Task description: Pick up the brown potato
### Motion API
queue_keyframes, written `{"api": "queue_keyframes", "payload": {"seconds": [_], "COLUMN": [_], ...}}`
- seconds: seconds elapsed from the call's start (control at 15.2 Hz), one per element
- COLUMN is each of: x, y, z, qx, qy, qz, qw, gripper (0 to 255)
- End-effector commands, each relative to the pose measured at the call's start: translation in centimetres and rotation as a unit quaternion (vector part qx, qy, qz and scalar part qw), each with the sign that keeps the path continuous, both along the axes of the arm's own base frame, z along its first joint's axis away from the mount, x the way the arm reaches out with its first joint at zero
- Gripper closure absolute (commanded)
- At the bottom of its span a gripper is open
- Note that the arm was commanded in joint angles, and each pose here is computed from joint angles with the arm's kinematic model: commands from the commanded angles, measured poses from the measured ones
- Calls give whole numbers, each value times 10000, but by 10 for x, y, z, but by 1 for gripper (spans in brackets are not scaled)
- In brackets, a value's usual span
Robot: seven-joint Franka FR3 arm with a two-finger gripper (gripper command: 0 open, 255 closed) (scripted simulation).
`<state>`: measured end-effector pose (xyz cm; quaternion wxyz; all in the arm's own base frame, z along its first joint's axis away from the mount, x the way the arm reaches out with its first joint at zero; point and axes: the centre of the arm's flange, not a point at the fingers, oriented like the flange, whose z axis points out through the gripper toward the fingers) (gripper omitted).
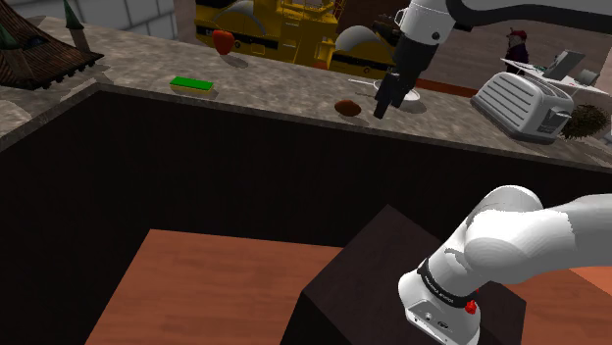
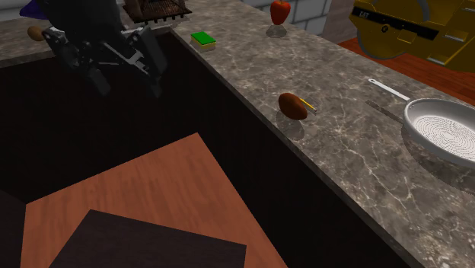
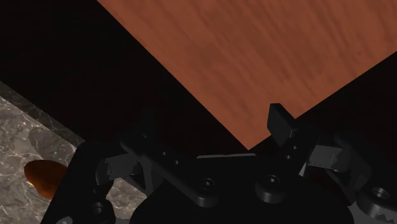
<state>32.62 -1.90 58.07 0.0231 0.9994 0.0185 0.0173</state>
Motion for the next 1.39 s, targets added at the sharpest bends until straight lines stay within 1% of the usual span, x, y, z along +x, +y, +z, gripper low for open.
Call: {"api": "queue_keyframes", "payload": {"seconds": [0.0, 0.66, 1.32], "x": [0, 69, 150], "y": [0, -115, -219], "z": [0, -39, -85], "qx": [0, 347, 693], "qy": [0, -91, -182], "qz": [0, 482, 963], "qw": [10000, 9982, 9928], "gripper": [0, 0, 0]}}
